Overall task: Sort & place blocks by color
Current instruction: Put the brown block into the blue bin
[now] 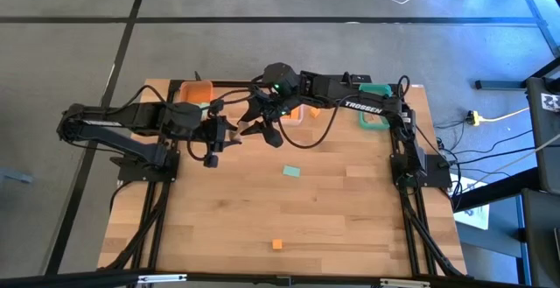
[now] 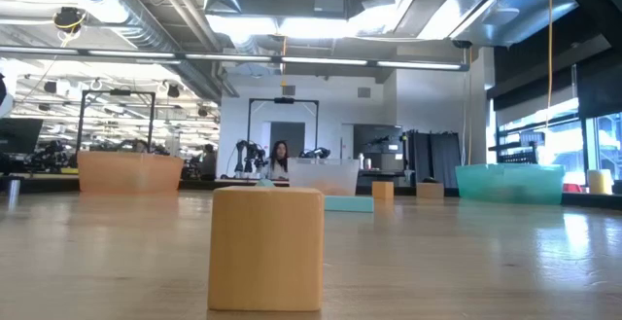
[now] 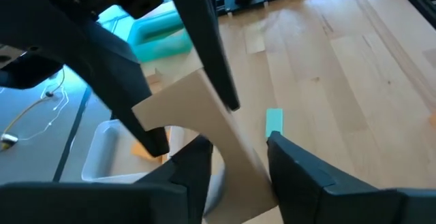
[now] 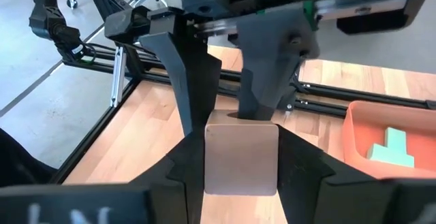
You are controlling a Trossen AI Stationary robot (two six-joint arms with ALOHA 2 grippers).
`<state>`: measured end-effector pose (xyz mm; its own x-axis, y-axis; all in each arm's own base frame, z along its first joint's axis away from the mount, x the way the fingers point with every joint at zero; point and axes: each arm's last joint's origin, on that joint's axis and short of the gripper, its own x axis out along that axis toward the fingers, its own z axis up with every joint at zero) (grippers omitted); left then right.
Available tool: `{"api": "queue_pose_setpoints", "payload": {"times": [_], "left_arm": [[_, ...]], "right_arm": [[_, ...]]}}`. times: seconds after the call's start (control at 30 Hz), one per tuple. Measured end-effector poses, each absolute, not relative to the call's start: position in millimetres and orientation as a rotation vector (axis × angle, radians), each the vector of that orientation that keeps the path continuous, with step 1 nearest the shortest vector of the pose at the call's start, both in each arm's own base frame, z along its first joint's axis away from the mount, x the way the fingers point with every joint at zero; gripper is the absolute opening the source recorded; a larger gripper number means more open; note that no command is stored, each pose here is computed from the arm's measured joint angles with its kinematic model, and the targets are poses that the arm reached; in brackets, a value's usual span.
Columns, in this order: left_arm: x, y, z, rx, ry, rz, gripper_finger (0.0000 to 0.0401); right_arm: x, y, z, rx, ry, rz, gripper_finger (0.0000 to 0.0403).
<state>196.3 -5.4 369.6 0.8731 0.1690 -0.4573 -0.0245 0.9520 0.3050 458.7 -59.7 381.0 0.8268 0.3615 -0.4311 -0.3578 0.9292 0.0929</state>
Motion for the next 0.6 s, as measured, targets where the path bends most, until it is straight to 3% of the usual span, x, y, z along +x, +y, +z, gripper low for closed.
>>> {"api": "queue_pose_setpoints", "payload": {"times": [0.27, 0.6], "left_arm": [[194, -5, 367, 0.304, 0.538, 0.115, 0.0146], [190, 0, 362, 0.319, 0.608, 0.281, 0.0150]], "right_arm": [[456, -60, 380, -0.007, 0.493, 0.362, 0.0132], [445, -67, 371, 0.019, 0.643, 0.273, 0.0132]]}}
